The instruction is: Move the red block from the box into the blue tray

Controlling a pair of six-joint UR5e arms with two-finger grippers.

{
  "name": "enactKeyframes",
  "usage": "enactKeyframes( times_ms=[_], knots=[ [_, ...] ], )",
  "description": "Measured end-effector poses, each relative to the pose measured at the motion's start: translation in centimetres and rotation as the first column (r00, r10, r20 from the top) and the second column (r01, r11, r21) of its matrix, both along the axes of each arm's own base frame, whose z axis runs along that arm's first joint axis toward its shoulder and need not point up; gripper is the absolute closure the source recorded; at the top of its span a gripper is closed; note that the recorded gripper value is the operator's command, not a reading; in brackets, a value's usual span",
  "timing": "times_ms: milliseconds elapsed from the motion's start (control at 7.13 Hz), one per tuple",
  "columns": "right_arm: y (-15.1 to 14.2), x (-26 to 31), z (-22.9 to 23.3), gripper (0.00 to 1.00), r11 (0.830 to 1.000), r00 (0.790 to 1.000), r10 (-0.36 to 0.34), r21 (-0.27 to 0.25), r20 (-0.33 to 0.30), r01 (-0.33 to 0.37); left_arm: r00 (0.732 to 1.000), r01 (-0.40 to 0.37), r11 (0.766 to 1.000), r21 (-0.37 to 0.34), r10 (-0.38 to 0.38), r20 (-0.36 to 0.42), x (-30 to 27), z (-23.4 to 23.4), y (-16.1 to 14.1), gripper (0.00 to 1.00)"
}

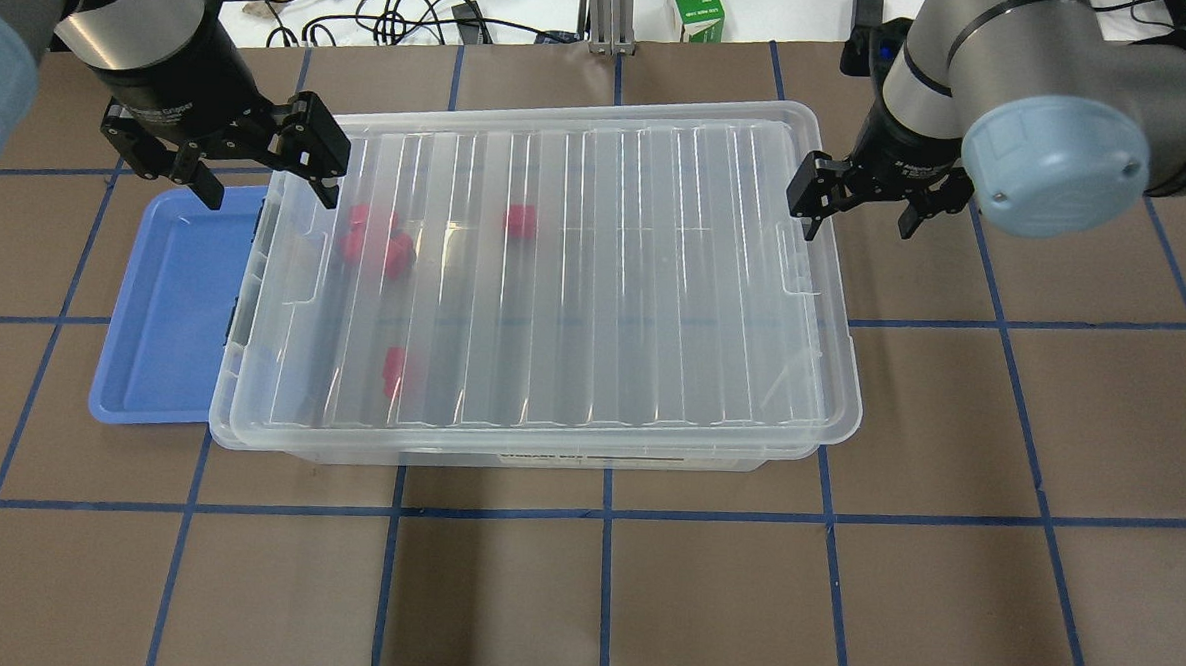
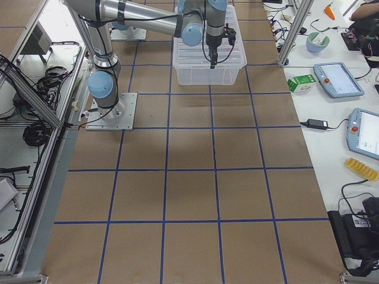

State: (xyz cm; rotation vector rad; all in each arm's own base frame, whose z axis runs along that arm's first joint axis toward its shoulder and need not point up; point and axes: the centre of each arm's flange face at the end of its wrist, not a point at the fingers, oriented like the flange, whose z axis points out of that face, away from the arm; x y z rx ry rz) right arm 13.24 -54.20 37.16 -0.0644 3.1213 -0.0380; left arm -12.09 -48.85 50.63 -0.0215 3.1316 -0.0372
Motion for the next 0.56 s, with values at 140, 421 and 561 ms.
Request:
enactKeyframes(
  times_ms=[140,421,561],
  knots=[
    [-0.3,-0.2,-1.5,0.00,1.000,1.000,0.005,-0.005,-0.005,-0.005,1.000,0.000,1.000,0.000,0.000,0.001,0.0,0.0,0.0,0.00],
    [-0.7,-1.8,-2.5,0.00,1.000,0.999,0.021,-0.003,-0.039,-0.021,1.000,0.001,1.000,-0.001,-0.001,0.002,0.0,0.1,0.0,0.00],
    [-0.8,-3.0,-2.5,0.00,1.000,0.998,0.028,0.000,-0.059,-0.028,1.000,0.001,1.000,-0.002,-0.001,0.003,0.0,0.1,0.1,0.00]
  ],
)
